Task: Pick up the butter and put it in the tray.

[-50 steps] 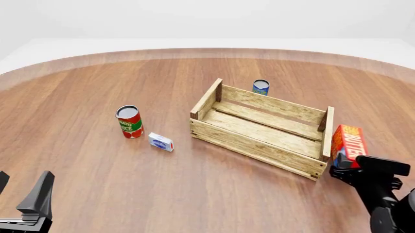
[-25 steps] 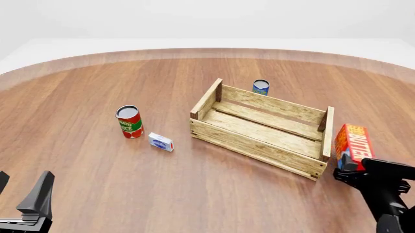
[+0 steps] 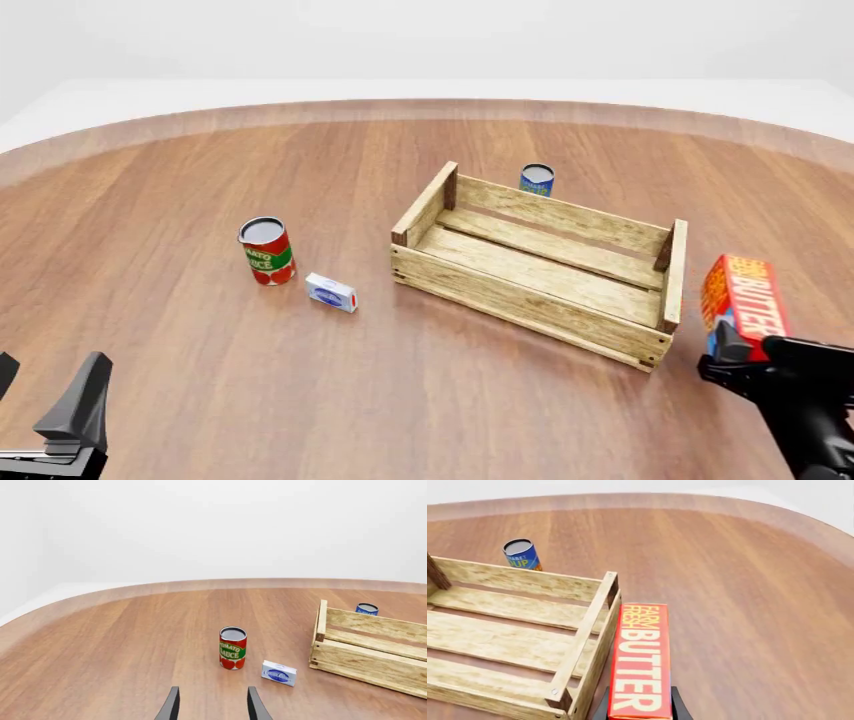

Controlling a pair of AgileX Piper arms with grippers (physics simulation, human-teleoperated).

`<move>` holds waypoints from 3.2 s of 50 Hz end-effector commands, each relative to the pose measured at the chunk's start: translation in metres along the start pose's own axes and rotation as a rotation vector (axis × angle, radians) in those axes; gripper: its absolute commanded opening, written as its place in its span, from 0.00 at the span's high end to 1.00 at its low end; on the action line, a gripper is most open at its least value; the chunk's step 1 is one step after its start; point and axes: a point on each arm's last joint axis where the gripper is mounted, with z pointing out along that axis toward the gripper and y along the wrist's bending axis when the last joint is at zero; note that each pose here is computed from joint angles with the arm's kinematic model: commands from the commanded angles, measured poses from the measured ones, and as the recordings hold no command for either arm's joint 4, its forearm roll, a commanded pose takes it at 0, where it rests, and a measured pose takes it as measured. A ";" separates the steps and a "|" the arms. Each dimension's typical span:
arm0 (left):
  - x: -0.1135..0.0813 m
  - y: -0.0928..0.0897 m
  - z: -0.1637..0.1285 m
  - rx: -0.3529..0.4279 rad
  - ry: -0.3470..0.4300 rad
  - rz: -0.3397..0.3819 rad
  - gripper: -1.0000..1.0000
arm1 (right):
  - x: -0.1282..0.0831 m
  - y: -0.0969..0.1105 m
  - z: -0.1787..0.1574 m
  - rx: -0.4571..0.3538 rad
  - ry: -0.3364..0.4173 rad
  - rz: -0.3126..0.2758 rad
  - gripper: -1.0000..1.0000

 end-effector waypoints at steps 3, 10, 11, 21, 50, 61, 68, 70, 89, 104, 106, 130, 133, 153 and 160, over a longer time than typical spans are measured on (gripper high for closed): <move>0.000 0.000 0.000 0.000 0.000 0.000 0.00 | -0.011 -0.001 -0.018 0.003 -0.047 0.019 1.00; 0.000 0.000 0.000 0.000 0.000 0.000 0.00 | -0.015 0.000 -0.026 0.000 -0.056 0.018 1.00; 0.000 0.000 0.000 0.000 0.000 0.000 0.00 | -0.017 0.000 -0.029 -0.001 -0.060 0.017 1.00; 0.000 0.000 0.000 0.000 0.000 0.000 0.00 | -0.028 0.002 -0.048 -0.015 -0.079 0.012 1.00; 0.000 0.000 0.000 0.000 0.000 0.000 0.00 | -0.066 0.007 -0.090 -0.064 -0.135 -0.004 1.00; 0.000 0.000 0.000 0.000 0.000 0.000 0.00 | -0.082 0.009 -0.102 -0.084 -0.151 -0.016 1.00; 0.000 0.000 0.000 0.000 0.000 0.000 0.00 | -0.090 0.009 -0.109 -0.093 -0.158 -0.022 1.00; 0.000 0.000 0.000 0.000 0.000 0.000 0.00 | -0.092 0.010 -0.110 -0.101 -0.158 -0.023 1.00; 0.000 0.000 0.000 0.000 0.000 0.000 0.00 | -0.123 0.017 -0.119 -0.171 -0.170 -0.060 1.00; 0.000 0.000 0.000 0.000 0.000 0.000 0.00 | -0.141 0.024 -0.115 -0.218 -0.163 -0.090 1.00; 0.000 0.000 0.000 0.000 0.000 0.000 0.00 | -0.143 0.025 -0.114 -0.221 -0.162 -0.094 1.00; 0.000 0.000 0.000 0.000 0.000 0.000 0.00 | -0.159 0.045 -0.085 -0.300 -0.127 -0.131 1.00; 0.000 0.000 0.000 0.000 0.000 0.000 0.00 | -0.163 0.048 -0.081 -0.310 -0.126 -0.136 1.00; 0.000 0.000 0.000 0.000 0.000 0.000 0.00 | -0.175 0.065 -0.059 -0.358 -0.108 -0.147 1.00; 0.000 0.000 0.000 0.000 0.000 0.000 0.00 | -0.177 0.072 -0.054 -0.377 -0.101 -0.155 1.00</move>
